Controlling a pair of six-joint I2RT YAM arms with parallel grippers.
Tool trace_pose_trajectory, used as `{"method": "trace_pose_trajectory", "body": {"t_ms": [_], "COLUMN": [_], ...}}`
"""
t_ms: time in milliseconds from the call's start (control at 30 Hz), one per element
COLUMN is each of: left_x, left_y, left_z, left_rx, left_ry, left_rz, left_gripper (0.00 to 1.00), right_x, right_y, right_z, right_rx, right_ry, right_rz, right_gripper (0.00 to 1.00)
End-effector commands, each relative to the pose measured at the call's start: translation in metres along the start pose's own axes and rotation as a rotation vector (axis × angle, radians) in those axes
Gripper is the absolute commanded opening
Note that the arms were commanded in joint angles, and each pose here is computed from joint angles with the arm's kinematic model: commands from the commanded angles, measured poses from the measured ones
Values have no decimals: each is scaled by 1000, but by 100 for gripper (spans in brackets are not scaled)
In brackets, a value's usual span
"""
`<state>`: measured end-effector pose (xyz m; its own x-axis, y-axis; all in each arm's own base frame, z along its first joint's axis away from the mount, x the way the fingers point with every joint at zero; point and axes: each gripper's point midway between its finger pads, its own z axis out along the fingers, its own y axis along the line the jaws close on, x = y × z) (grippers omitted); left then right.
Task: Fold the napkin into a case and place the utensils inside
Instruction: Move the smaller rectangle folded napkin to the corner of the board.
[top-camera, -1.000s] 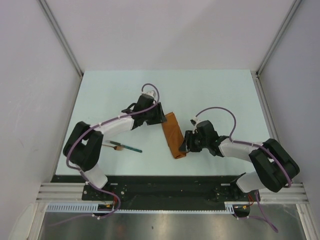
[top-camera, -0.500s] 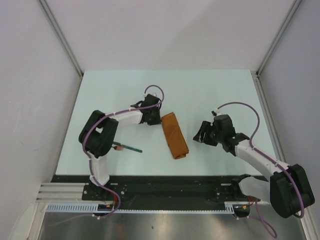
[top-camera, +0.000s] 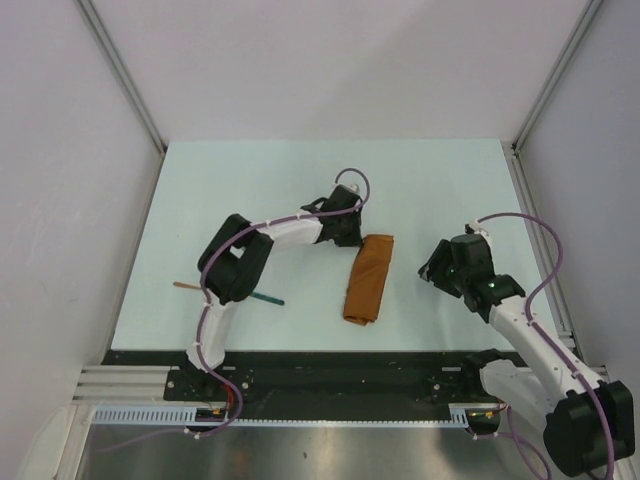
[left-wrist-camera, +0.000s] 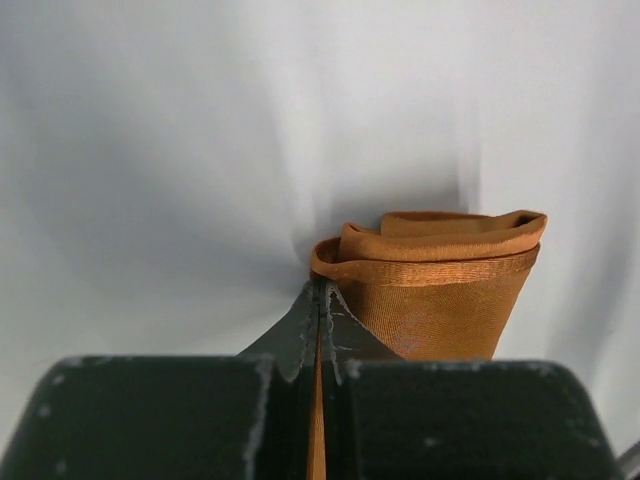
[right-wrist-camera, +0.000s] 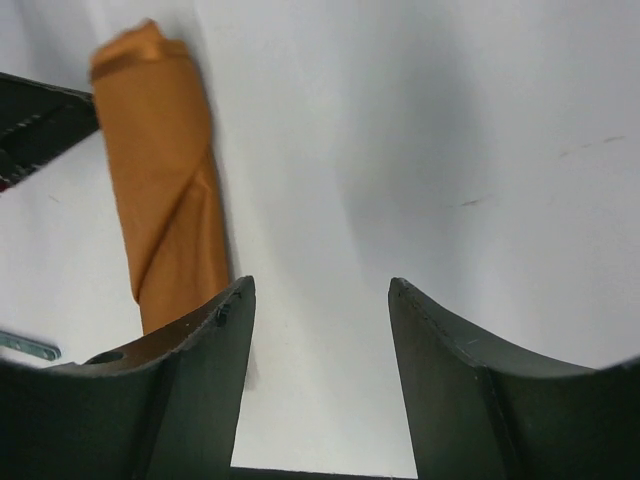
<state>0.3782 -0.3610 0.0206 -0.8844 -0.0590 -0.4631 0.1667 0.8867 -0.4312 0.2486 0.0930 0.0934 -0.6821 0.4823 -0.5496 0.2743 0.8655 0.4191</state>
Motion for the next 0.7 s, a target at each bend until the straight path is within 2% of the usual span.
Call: {"method": "trace_pose_trajectory", "body": {"t_ms": [0,200,433,567,667], "left_x": [26,65,129,125,102], "left_y": [-57,-126,-176,-180,-167], "left_z": [13,21,10,-12,-25], "left_rx": [136,315,470,465,382], "left_ry": [91,172,291,254,183], "left_rz": [54,146,225,284,326], "left_gripper": [0,0,0,2,10], "right_x": [-24,-35,-36,-27,-16], "right_y": [-10,-21,-22,-21,-23], "right_z": [-20,-39,-54,-53,-51], "right_rx": [51,67,49,25,18], "right_ry": [-115,-182,-215,-174,-138], "right_rz": [54,78,99,79,75], "right_gripper": [61,61,62,61,61]}}
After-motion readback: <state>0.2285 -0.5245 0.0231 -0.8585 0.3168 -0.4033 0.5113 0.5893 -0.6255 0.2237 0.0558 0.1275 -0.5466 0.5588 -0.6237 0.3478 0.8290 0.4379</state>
